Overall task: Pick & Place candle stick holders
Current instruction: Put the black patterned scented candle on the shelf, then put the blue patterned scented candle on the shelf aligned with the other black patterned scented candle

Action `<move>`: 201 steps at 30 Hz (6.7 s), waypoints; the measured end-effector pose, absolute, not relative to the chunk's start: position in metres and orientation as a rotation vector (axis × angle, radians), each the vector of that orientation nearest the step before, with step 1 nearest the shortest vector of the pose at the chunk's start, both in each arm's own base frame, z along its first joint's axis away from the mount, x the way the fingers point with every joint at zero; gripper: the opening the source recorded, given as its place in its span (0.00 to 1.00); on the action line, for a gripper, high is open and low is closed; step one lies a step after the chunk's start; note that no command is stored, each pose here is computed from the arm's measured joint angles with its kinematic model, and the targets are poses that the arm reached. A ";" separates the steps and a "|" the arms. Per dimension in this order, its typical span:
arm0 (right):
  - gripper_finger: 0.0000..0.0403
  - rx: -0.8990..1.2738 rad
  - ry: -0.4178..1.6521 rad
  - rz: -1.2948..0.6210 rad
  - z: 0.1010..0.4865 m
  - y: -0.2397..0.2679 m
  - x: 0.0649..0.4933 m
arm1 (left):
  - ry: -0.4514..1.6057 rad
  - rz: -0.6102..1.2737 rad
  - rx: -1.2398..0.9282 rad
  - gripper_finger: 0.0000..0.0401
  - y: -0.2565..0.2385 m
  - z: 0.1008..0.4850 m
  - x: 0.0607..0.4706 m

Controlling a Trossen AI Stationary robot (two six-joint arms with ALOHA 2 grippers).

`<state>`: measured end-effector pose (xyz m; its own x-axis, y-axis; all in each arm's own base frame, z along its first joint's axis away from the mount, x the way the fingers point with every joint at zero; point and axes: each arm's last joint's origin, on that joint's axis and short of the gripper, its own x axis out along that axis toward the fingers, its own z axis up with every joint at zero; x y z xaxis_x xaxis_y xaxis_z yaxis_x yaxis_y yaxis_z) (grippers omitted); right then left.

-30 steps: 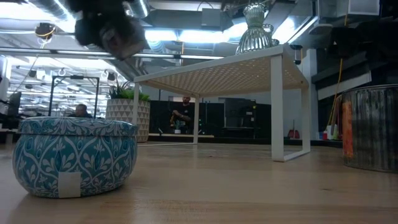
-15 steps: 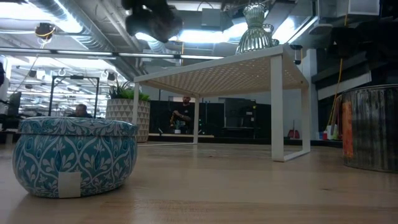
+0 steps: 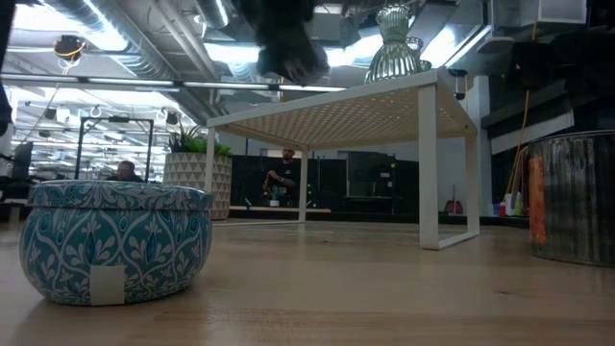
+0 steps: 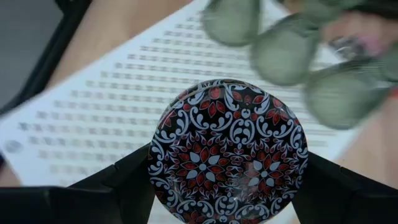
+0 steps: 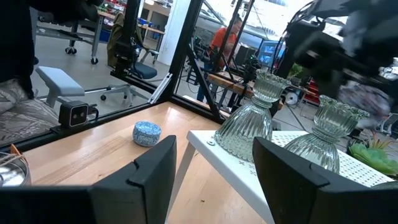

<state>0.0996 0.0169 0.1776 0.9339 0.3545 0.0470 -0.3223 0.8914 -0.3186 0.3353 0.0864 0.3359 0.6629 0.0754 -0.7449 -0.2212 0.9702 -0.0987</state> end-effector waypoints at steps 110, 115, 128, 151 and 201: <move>0.53 -0.312 -0.104 0.353 0.178 0.017 0.100 | 1.363 0.158 -0.125 0.84 0.005 0.353 0.361; 0.53 -0.312 -0.104 0.353 0.178 0.017 0.100 | 1.354 0.196 -0.036 0.84 -0.020 0.353 0.358; 0.53 -0.312 -0.105 0.353 0.178 0.017 0.100 | 1.286 0.092 0.054 0.84 -0.084 0.347 0.357; 0.53 -0.312 -0.097 0.354 0.177 0.017 0.100 | 1.141 -0.082 0.176 0.84 -0.229 0.309 0.344; 0.53 -0.311 -0.090 0.355 0.176 0.017 0.100 | 1.273 -0.085 0.093 0.89 -0.229 0.156 0.348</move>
<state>0.0997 0.0169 0.1762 0.9343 0.3551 0.0321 -0.3277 0.8908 -0.3147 0.3481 -0.2287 0.1560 0.2913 -0.0118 -0.9566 0.1154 0.9931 0.0228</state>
